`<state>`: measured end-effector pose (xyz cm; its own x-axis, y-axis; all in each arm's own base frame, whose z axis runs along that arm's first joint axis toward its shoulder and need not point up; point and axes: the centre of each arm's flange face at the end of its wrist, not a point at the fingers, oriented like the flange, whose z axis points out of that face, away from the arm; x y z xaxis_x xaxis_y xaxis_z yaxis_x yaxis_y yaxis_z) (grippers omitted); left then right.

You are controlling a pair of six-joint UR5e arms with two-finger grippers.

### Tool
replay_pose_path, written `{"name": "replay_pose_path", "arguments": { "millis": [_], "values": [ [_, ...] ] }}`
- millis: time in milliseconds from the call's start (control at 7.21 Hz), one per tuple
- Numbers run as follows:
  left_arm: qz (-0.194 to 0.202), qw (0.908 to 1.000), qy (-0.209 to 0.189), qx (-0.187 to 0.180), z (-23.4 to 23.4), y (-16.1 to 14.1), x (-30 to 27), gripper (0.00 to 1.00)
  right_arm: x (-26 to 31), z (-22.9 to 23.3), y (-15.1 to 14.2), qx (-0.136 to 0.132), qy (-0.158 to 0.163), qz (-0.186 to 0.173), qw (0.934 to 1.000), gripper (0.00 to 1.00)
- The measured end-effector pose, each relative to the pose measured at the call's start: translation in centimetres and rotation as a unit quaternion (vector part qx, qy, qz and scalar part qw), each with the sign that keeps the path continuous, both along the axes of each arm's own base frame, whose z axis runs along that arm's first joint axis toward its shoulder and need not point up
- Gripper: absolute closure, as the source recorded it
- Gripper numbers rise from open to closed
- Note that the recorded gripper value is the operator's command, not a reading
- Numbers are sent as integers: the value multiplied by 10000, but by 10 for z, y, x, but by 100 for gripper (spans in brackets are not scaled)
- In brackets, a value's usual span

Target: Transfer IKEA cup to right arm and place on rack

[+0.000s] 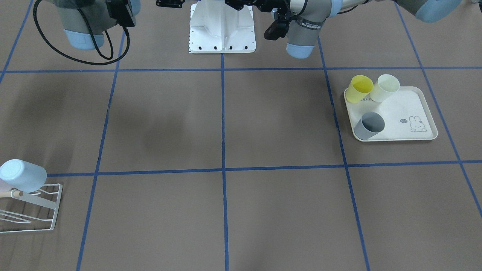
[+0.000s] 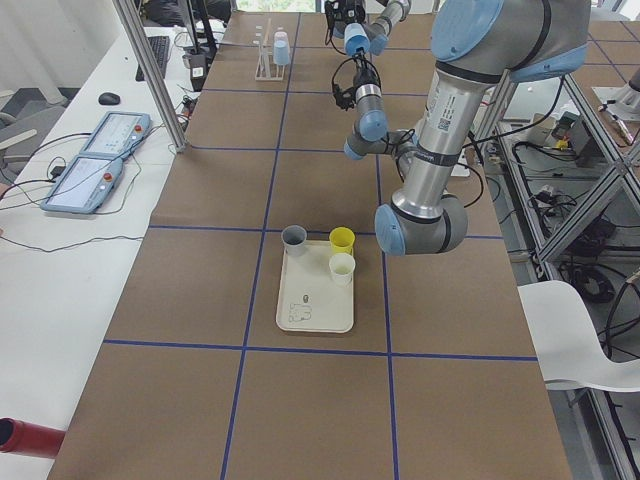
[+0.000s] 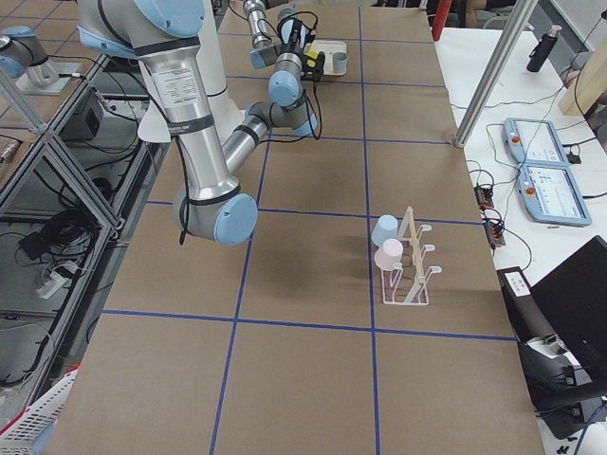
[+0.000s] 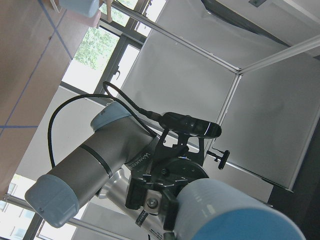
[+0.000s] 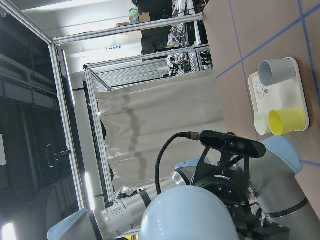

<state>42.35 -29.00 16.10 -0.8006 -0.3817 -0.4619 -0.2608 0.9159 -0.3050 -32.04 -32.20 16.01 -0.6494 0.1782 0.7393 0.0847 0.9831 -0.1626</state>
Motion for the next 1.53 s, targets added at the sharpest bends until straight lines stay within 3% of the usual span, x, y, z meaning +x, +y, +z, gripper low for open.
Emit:
{"name": "replay_pose_path", "arguments": {
  "millis": [139, 277, 832, 1109, 1248, 1387, 1525],
  "values": [
    [-6, 10000, 9, 6, -1, 0, -1, 43, 0, 0, 0, -1, 3, 0, 10000, 78],
    [-7, 10000, 17, 11, -2, 0, -2, 0, 0, 0, 0, 5, -6, -5, 10000, 83],
    [-272, 9996, 57, -46, 5, -12, -27, 0, 10, 4, -2, -14, 22, 63, 10000, 83],
    [-661, 9971, -326, -189, 41, -40, -50, 0, 27, 32, -25, 23, 365, 594, 9976, 83],
    [-931, 9932, -635, -306, 62, -62, -64, 0, 39, 54, -45, 168, 683, 1074, 9917, 83],
    [-1215, 9855, -1116, -407, 83, -92, -85, 0, 59, 78, -67, 327, 1126, 1553, 9809, 83],
    [-1390, 9741, -1738, -408, 95, -125, -112, 0, 86, 100, -89, 546, 1720, 1948, 9641, 80]
  ]
}}
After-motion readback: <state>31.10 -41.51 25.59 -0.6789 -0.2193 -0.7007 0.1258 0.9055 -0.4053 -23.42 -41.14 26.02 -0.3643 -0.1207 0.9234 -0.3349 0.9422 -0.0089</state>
